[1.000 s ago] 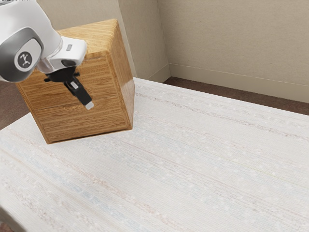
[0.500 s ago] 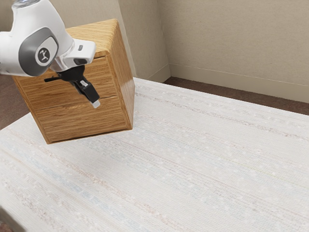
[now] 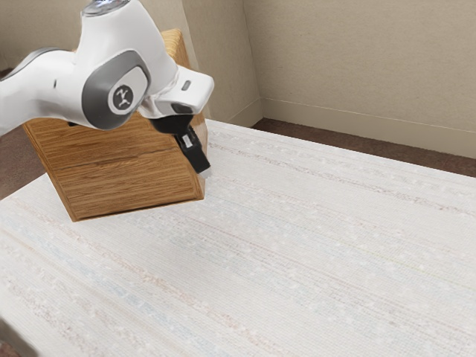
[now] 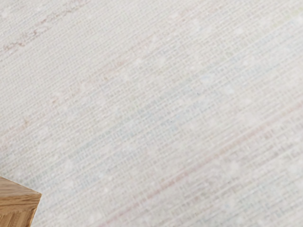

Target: Pull the drawer handle with one arm to open the drawer

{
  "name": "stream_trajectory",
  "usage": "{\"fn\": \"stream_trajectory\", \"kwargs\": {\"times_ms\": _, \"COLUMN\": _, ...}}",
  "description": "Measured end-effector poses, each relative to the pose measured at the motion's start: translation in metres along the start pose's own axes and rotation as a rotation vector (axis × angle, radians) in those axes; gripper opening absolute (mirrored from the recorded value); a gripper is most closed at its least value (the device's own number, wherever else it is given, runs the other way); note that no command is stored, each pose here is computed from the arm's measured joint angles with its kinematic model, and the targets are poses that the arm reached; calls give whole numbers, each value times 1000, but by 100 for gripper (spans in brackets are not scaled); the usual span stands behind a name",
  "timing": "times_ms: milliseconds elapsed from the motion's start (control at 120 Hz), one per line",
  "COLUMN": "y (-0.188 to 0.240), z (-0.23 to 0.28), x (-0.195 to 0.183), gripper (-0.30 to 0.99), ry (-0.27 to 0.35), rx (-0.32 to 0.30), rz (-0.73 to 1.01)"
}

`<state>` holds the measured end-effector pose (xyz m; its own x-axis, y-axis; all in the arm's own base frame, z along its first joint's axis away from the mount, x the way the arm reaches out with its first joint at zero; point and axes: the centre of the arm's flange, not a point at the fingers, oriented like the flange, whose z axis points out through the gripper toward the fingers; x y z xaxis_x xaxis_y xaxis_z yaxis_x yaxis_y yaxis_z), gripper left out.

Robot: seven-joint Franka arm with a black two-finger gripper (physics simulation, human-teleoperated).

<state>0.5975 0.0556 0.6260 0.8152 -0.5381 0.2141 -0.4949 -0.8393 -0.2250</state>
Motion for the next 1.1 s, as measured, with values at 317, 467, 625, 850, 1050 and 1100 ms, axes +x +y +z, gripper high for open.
{"fn": "stream_trajectory", "kwargs": {"times_ms": 317, "y": -117, "z": -7, "x": -115, "gripper": 66, "ry": -37, "rx": 63, "rz": -191}}
{"fn": "stream_trajectory", "kwargs": {"times_ms": 467, "y": -167, "z": -20, "x": -187, "gripper": 65, "ry": -59, "rx": 101, "rz": -292}}
{"fn": "stream_trajectory", "kwargs": {"times_ms": 625, "y": -165, "z": -24, "x": -180, "gripper": 65, "ry": -49, "rx": 106, "rz": -249}}
{"fn": "stream_trajectory", "kwargs": {"times_ms": 850, "y": -173, "z": -23, "x": -182, "gripper": 65, "ry": -56, "rx": 116, "rz": -223}}
{"fn": "stream_trajectory", "kwargs": {"times_ms": 1050, "y": -179, "z": -34, "x": -185, "gripper": 34, "ry": -46, "rx": 130, "rz": -211}}
{"fn": "stream_trajectory", "kwargs": {"times_ms": 1100, "y": -179, "z": -37, "x": -184, "gripper": 27, "ry": -43, "rx": 134, "rz": -204}}
